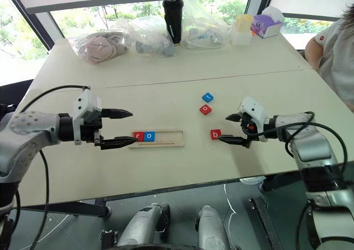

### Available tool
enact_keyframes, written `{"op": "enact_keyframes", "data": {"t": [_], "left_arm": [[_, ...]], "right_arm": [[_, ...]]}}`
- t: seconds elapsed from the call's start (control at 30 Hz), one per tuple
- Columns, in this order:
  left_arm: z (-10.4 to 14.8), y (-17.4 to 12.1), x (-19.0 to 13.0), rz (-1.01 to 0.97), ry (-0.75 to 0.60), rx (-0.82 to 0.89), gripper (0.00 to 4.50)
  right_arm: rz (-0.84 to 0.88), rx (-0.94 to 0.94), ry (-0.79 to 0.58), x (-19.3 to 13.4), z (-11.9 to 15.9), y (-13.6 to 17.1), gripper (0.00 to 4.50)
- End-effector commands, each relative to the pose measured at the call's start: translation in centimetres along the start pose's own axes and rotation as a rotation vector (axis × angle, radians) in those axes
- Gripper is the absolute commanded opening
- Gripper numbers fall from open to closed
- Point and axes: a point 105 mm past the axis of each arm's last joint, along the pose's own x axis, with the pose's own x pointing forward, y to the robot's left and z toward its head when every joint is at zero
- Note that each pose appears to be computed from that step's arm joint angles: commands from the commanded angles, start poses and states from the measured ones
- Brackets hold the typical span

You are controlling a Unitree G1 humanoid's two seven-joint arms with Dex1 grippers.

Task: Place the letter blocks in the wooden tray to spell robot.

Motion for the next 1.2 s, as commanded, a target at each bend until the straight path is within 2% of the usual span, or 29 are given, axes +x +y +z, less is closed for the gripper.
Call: {"op": "enact_keyframes", "data": {"t": [0.03,0.3,0.67,0.77,0.93,1.0,1.1,1.2], "left_arm": [[0.8,-0.6,-0.8,0.017,-0.013,0.015,4.50],[0.4,-1.0,-1.7,0.069,-0.003,-0.018,4.50],[0.4,-1.0,-1.4,0.083,-0.002,-0.028,4.50],[0.5,-0.9,-1.2,0.079,-0.005,-0.024,4.50],[0.2,-0.5,-1.1,0.071,-0.004,-0.025,4.50],[0.0,-0.3,-1.2,0.069,-0.001,-0.027,4.50],[-1.0,-0.1,-1.3,0.068,0.020,-0.044,4.50],[-3.4,0.5,-1.6,0.089,0.070,-0.076,4.50]], "right_arm": [[0.047,-0.094,0.002,1.2,0.4,-0.8,4.49],[0.171,-0.174,0.077,1.9,-0.8,-0.6,4.49],[0.142,-0.167,0.066,1.4,-1.8,-0.5,4.49],[0.137,-0.159,0.058,1.6,-2.0,-0.4,3.66],[0.126,-0.155,0.038,1.6,-1.5,-0.5,1.18],[0.118,-0.142,0.003,1.6,-0.2,-0.5,1.15],[0.111,-0.140,-0.097,2.6,4.0,0.1,1.15],[0.138,-0.238,-0.114,4.7,7.0,2.0,1.15]]}}
